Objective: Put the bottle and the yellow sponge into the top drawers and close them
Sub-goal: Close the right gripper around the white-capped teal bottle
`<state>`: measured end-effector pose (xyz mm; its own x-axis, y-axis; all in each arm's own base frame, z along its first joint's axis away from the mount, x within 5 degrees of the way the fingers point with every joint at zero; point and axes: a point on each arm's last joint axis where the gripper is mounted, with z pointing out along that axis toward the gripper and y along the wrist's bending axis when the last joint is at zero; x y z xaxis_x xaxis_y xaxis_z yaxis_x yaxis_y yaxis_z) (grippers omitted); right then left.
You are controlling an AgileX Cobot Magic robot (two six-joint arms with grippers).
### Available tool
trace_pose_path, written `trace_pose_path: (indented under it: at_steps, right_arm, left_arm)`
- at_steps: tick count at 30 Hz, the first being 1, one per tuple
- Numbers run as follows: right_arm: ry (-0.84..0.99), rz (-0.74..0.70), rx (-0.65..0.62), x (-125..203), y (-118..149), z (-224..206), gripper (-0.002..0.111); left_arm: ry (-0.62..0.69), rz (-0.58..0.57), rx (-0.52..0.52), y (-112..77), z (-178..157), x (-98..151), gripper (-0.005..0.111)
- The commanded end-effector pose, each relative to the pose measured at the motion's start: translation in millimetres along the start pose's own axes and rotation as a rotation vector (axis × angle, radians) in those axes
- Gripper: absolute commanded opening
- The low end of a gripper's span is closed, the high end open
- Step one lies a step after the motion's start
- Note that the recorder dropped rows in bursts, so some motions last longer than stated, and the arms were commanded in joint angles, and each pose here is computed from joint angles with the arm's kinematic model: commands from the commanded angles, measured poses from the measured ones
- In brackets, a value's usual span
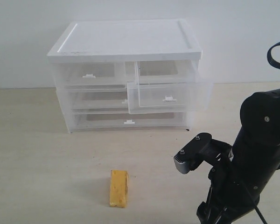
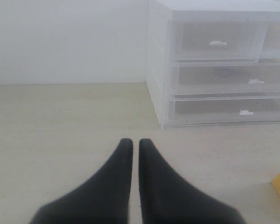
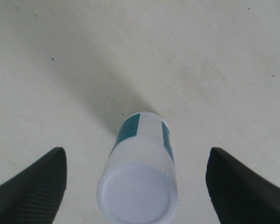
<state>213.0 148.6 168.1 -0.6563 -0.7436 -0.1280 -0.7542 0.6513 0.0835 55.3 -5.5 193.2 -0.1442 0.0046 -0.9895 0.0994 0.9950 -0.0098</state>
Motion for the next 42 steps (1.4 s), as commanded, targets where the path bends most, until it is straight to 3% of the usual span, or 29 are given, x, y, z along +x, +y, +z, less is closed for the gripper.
trace_pose_path:
  at_steps: [1,6,12,23,32,35,42]
  right_arm:
    - [0.002,0.001,-0.002,0.7,0.4,1.4,0.073]
    - [0.002,0.001,-0.002,0.8,0.4,1.4,0.072]
    - [0.006,0.001,-0.004,1.1,0.5,1.4,0.058]
    - [0.027,-0.01,-0.011,3.0,1.2,1.4,0.056]
    - [0.029,-0.019,-0.005,3.2,0.6,1.4,0.017]
    - [0.038,-0.037,0.004,3.9,-0.3,1.4,-0.001]
    - [0.048,-0.071,-0.005,3.0,0.6,-4.4,0.0]
  left_arm:
    - [-0.003,-0.006,-0.004,0.3,0.1,0.7,0.004]
    - [-0.003,-0.006,-0.004,0.3,0.1,0.7,0.004]
    - [-0.003,-0.006,-0.004,0.3,0.1,0.7,0.004]
    - [-0.003,-0.006,-0.004,0.3,0.1,0.7,0.004]
    - [-0.003,-0.006,-0.004,0.3,0.1,0.7,0.004]
    - [-0.003,-0.006,-0.004,0.3,0.1,0.7,0.004]
    - [-0.003,-0.006,-0.004,0.3,0.1,0.7,0.004]
